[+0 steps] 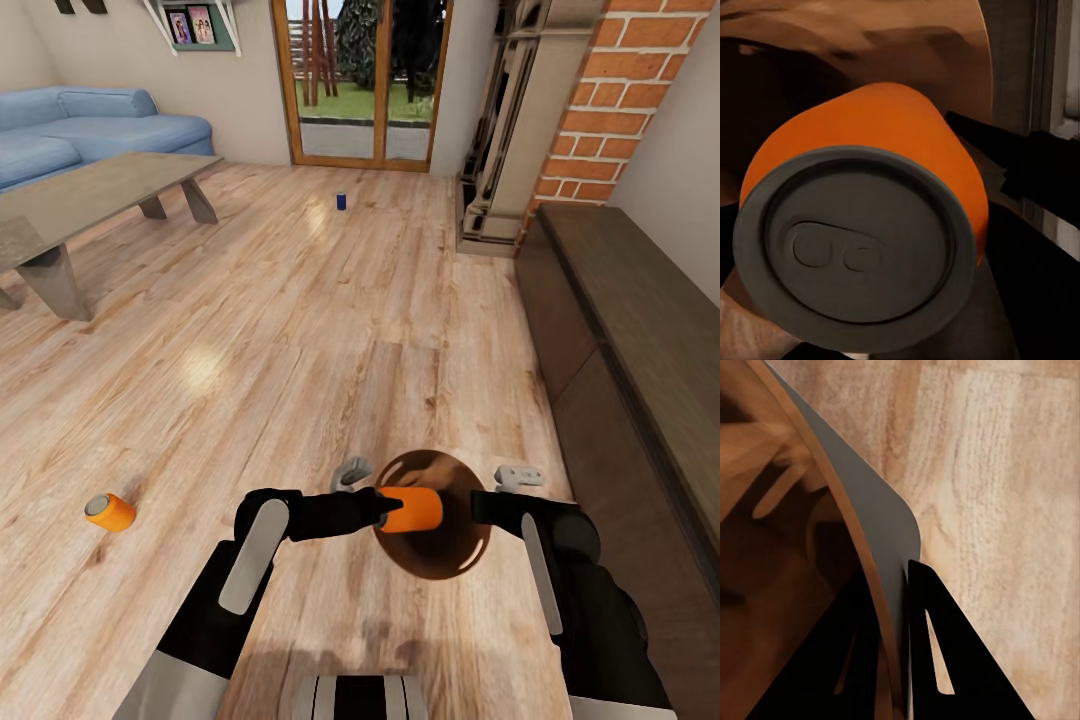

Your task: Put the three can of soda from the living room inside the tash can in the kitchen.

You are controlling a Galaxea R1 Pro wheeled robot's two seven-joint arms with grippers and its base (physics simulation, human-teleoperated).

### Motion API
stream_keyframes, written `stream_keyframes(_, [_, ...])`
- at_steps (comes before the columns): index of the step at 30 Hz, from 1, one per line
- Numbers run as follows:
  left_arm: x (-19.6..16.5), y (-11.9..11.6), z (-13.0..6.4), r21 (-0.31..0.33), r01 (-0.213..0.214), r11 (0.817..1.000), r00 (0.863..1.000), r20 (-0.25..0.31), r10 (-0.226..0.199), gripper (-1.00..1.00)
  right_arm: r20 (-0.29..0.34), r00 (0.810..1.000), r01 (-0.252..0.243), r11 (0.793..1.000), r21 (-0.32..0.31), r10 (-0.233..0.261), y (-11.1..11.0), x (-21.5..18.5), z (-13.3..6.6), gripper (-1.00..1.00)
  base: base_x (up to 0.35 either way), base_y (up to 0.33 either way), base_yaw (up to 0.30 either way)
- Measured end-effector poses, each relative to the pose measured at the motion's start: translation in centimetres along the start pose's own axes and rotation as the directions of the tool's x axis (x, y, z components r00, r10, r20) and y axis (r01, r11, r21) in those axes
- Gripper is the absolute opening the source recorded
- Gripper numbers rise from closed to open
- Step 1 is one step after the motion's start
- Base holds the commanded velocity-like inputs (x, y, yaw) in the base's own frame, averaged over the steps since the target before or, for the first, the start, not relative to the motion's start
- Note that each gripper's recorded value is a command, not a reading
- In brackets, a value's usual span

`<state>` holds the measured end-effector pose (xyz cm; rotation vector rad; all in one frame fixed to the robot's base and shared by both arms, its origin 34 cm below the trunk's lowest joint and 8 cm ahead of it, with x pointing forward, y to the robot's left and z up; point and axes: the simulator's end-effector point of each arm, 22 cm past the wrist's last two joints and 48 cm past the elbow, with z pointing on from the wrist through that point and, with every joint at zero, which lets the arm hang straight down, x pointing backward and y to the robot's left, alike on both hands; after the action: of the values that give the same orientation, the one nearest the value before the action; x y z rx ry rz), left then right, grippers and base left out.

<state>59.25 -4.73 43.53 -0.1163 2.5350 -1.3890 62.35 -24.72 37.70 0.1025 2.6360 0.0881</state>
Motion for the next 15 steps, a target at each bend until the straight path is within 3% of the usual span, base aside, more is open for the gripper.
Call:
stream_keyframes(4, [0.4, -0.2, 0.2, 0.002, -0.005, 1.0, 1.0, -0.01, 0.005, -1.0, 0.0, 1.0, 0.0, 1.0, -0.003, 0.0, 0.2, 0.0, 0.0, -1.0, 0.0, 0.0, 0.0])
stream_keyframes(8, [1.3, 0.1, 0.8, -0.04, -0.029, 0.999, 0.999, -0.036, 0.028, -1.0, 0.0, 1.0, 0.001, 1.0, -0.003, -0.001, 0.2, 0.0, 0.0, -1.0, 0.0, 0.0, 0.0])
stream_keyframes(15, [1.8, 1.2, 1.0, -0.101, -0.011, 0.995, 0.999, -0.048, 0.006, -1.0, 0.0, 1.0, 0.0, 1.0, -0.001, 0.0, 0.0, 0.0, 0.0, -1.0, 0.0, 0.0, 0.0])
